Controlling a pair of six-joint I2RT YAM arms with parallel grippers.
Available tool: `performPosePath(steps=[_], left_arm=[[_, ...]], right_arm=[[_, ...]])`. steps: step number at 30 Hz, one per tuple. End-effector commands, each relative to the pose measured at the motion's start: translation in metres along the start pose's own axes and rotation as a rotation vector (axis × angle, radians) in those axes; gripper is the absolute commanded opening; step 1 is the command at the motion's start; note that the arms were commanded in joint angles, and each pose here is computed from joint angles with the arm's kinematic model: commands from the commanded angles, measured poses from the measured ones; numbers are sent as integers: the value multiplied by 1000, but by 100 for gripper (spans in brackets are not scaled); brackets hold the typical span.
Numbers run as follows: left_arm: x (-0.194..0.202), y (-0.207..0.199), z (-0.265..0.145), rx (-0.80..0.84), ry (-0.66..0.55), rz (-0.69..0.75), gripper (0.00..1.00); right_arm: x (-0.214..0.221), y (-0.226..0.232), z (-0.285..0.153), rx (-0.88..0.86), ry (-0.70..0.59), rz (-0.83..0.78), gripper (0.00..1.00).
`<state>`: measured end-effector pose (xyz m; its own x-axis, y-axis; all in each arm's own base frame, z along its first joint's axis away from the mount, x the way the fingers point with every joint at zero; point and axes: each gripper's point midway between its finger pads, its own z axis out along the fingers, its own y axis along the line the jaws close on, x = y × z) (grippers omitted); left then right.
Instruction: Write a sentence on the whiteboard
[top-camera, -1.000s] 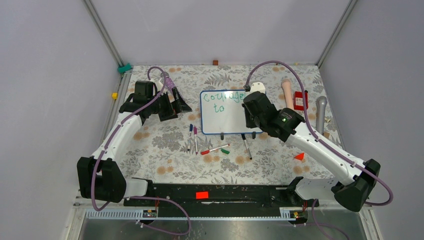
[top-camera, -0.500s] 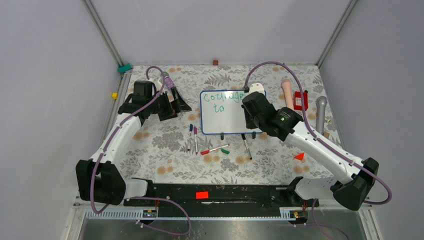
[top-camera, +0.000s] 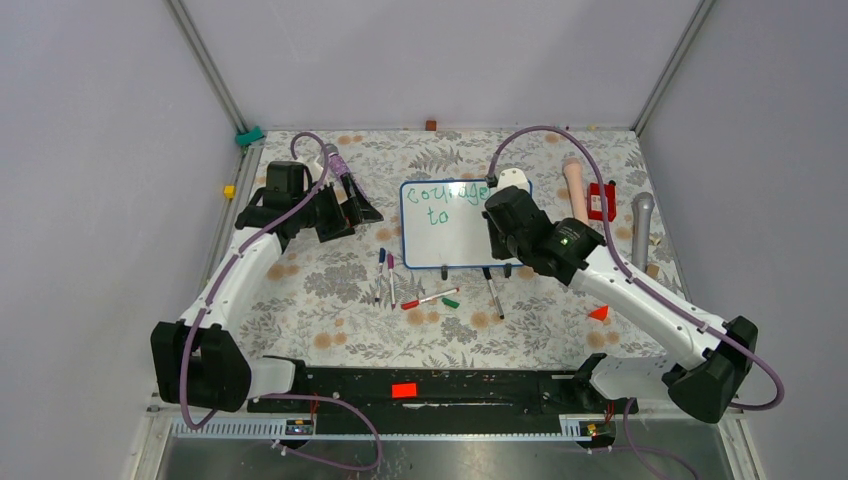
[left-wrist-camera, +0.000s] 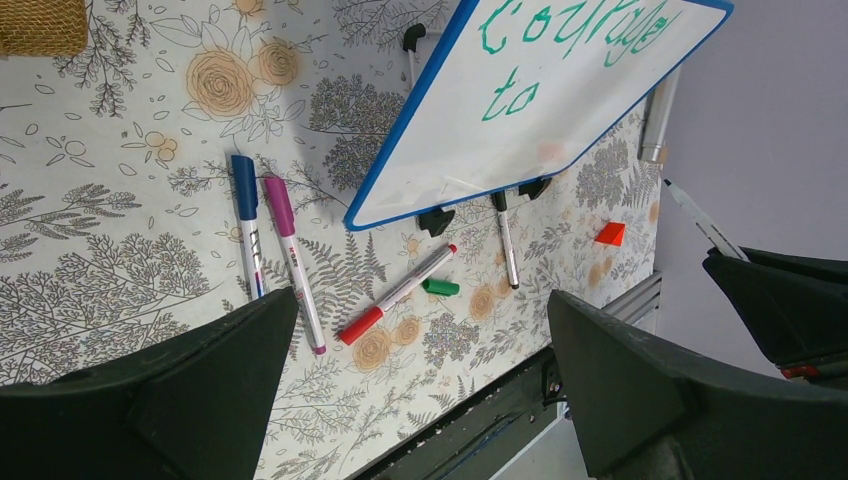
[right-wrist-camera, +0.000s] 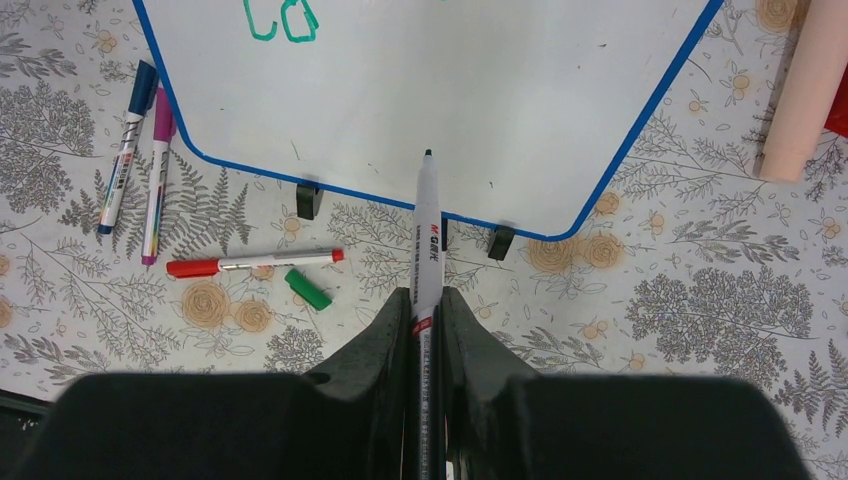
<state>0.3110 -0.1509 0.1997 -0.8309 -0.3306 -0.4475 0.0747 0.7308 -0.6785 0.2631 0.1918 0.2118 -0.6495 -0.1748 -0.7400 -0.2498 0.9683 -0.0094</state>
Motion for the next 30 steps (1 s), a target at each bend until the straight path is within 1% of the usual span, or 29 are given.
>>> performPosePath(steps=[1,5,10,17,22,27,30], left_arm=[[-10,-10,-8,20,-62,29,98],[-10,-10,-7,19,-59,28,98],[-10,-13,-7,27,-59,27,98],[-9,-12,-6,28,-48,38,98],[-12,-14,-5,32,-48,43,98],[-14,-14,-4,31,-48,43,98],[-13,-14,-3,32,-45,42,98]], right_arm=[[-16,-1,-13,-20,-50,18,0],[-17,-1,-12,-17,-48,9,0],[-1,2,-5,-23,-4,20,0],[-15,-3,-11,-2,-47,35,0],[-5,-3,-5,7,-20,31,0],[-14,-3,-8,7,-42,28,0],[-12,-4,-6,15,-36,22,0]])
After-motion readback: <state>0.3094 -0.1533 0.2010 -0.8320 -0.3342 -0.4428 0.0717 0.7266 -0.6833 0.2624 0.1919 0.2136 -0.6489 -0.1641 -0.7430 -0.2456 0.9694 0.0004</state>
